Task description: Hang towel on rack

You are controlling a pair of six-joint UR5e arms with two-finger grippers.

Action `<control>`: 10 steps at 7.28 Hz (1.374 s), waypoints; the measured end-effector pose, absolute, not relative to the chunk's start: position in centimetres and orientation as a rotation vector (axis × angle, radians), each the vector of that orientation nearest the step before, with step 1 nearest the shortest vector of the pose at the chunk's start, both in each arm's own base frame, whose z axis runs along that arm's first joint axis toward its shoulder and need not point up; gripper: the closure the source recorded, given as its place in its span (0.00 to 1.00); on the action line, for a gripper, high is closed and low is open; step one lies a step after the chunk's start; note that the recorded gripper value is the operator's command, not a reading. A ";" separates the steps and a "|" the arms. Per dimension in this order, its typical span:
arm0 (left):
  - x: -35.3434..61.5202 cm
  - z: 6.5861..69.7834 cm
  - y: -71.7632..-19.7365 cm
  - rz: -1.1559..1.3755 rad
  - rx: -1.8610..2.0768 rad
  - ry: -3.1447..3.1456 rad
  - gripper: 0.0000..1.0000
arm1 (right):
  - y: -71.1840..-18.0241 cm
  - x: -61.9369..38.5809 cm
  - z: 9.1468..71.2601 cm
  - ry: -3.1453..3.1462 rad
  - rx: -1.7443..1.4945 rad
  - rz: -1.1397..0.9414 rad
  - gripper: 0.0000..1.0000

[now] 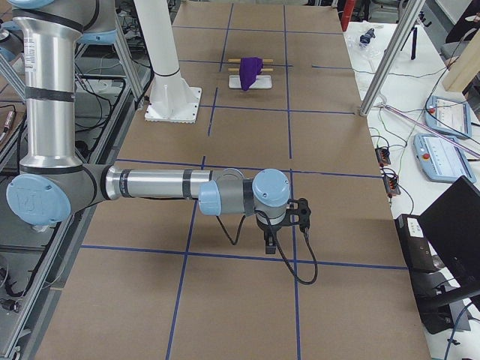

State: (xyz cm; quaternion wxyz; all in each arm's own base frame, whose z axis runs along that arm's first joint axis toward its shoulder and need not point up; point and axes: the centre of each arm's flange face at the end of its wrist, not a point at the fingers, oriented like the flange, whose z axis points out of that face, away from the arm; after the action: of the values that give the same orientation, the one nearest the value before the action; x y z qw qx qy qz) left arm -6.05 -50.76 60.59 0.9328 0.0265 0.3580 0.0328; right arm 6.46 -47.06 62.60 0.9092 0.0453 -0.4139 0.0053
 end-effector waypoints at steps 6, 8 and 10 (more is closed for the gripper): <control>-5.9 60.6 -50.7 0.042 0.043 0.734 0.00 | -47.0 6.4 63.0 -0.859 0.084 0.014 0.00; -5.8 60.5 -50.9 0.044 0.045 0.734 0.00 | -47.0 6.4 63.1 -0.859 0.083 0.015 0.00; -5.8 60.4 -51.0 0.045 0.047 0.734 0.00 | -47.0 6.4 63.0 -0.859 0.084 0.015 0.00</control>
State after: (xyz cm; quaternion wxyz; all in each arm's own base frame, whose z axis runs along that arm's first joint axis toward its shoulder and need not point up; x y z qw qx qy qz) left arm -5.84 -50.99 60.42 0.9329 0.0227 0.3589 0.0220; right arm 6.42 -47.05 63.02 0.9082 0.0409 -0.4164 0.0070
